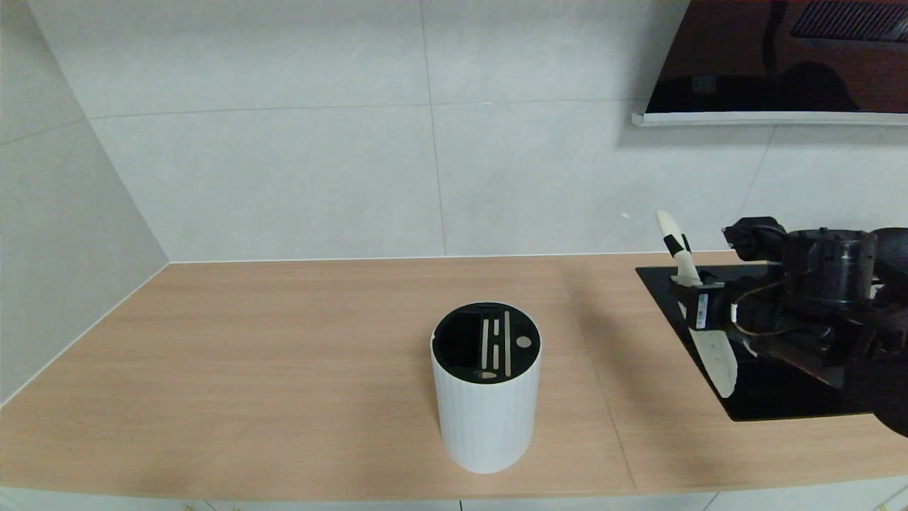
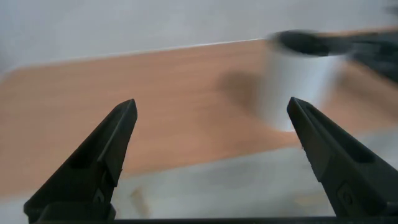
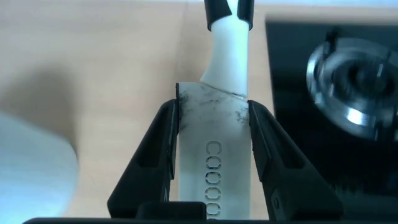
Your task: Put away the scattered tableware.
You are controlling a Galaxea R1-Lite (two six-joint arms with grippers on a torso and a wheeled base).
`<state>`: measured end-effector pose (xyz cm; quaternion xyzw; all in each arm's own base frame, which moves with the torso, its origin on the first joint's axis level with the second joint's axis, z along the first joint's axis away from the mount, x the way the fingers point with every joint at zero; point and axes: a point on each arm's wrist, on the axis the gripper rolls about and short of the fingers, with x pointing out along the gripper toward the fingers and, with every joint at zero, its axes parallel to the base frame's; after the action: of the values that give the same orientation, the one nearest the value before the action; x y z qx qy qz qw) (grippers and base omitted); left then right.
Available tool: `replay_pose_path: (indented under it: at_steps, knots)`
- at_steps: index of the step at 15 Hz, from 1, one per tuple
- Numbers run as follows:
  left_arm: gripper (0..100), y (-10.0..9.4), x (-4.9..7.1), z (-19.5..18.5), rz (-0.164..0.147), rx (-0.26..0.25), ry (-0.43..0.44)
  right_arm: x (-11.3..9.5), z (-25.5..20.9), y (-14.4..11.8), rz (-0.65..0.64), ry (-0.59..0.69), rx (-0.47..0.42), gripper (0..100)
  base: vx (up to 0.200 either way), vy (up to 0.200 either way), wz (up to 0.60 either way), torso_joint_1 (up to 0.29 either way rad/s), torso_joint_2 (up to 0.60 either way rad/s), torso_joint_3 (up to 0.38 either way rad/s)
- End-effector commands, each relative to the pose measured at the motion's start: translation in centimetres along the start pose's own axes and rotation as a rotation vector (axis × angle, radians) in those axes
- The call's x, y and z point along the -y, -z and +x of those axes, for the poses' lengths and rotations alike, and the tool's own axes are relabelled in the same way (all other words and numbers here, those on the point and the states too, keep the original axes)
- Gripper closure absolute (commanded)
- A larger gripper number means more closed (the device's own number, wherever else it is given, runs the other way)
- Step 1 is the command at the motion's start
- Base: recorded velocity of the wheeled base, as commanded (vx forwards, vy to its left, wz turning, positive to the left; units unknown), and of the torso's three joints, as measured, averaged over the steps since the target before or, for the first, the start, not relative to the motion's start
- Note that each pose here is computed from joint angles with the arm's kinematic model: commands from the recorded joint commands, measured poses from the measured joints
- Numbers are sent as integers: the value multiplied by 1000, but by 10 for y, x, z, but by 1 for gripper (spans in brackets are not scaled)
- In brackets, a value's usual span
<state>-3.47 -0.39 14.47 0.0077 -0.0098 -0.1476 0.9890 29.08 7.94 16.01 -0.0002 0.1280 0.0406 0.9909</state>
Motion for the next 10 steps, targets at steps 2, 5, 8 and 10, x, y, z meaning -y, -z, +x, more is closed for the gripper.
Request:
replay_pose_path:
  at_steps: [2,5,8,10]
  knots:
    - [0,-68,-8,47,-50,-139,259,-18,4,-41,3,-51,66,100,0,0,0,0,0,0]
    - [0,-90,-17,109,-105,-230,464,-44,5,-51,-3,-127,79,100,0,0,0,0,0,0]
    - [0,-82,-17,157,-171,-275,540,-63,-17,-56,-10,-206,100,100,0,0,0,0,0,0]
    - [0,-79,-7,179,-267,-318,601,-84,-32,-53,-25,-285,102,100,0,0,0,0,0,0]
